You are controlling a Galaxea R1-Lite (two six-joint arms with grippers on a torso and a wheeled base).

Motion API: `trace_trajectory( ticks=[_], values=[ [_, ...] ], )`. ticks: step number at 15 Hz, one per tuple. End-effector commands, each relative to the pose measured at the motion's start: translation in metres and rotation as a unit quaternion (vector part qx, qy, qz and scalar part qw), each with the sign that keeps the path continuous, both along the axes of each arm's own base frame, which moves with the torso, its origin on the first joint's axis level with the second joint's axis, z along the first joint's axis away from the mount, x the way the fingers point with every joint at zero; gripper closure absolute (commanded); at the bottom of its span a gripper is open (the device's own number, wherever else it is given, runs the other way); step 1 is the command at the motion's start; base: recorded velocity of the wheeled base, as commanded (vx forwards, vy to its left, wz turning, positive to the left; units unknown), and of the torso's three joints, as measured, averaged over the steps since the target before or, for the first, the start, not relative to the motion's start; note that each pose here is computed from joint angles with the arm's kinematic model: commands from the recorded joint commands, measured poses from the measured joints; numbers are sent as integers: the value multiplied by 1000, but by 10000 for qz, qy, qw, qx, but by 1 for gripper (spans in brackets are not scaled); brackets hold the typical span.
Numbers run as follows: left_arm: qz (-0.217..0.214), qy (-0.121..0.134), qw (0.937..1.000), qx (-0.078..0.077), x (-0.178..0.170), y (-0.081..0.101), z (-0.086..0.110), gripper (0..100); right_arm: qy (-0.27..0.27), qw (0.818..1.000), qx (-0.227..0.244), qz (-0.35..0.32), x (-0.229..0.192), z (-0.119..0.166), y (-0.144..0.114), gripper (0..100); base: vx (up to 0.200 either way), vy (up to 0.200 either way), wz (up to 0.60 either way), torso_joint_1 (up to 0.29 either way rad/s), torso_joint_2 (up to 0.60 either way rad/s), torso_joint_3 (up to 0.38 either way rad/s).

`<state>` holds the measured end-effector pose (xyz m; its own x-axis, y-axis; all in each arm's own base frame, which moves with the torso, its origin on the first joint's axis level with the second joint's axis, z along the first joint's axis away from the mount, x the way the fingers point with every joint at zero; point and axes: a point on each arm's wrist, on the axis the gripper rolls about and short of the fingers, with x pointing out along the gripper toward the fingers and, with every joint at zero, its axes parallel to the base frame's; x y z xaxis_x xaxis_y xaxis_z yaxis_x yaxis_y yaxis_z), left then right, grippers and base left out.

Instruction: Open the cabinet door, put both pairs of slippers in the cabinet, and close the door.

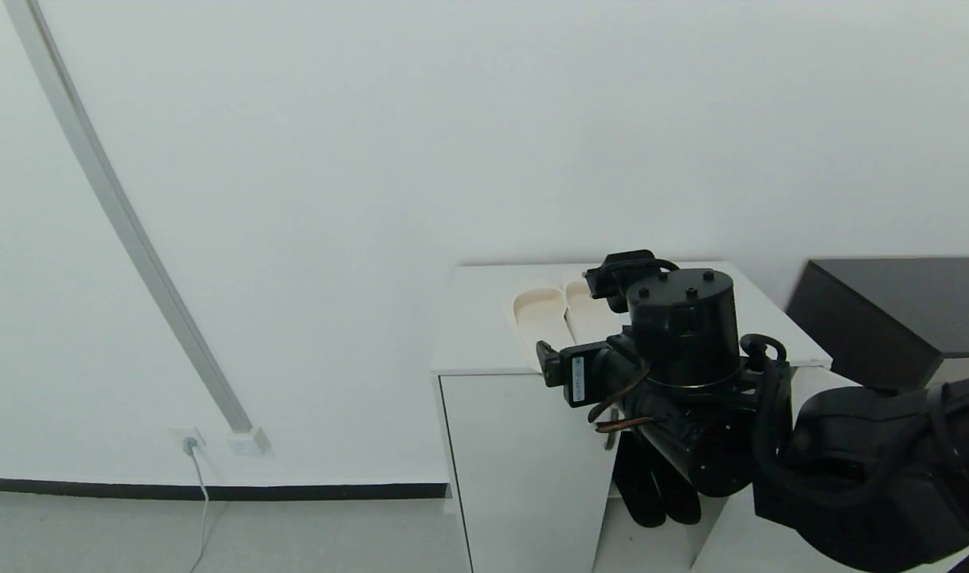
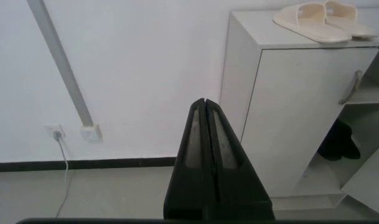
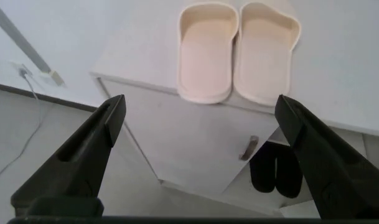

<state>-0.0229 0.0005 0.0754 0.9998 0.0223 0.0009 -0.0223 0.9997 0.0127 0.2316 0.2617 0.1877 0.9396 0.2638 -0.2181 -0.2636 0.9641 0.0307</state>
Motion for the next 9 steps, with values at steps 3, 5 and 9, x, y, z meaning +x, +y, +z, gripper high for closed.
trace_trajectory(
  ticks=[3,5,9],
  values=[
    [3,4,10000,-2,0,0,0,100,71,9999,-86,5,2,-8,3,0,0,0,0,0,0,0],
    [3,4,10000,-2,0,0,0,100,45,10000,-63,7,5,-14,7,0,0,0,0,0,0,0],
    [3,4,10000,-2,0,0,0,100,-11,9999,-12,-113,25,-25,15,0,0,0,0,0,0,0]
  ],
)
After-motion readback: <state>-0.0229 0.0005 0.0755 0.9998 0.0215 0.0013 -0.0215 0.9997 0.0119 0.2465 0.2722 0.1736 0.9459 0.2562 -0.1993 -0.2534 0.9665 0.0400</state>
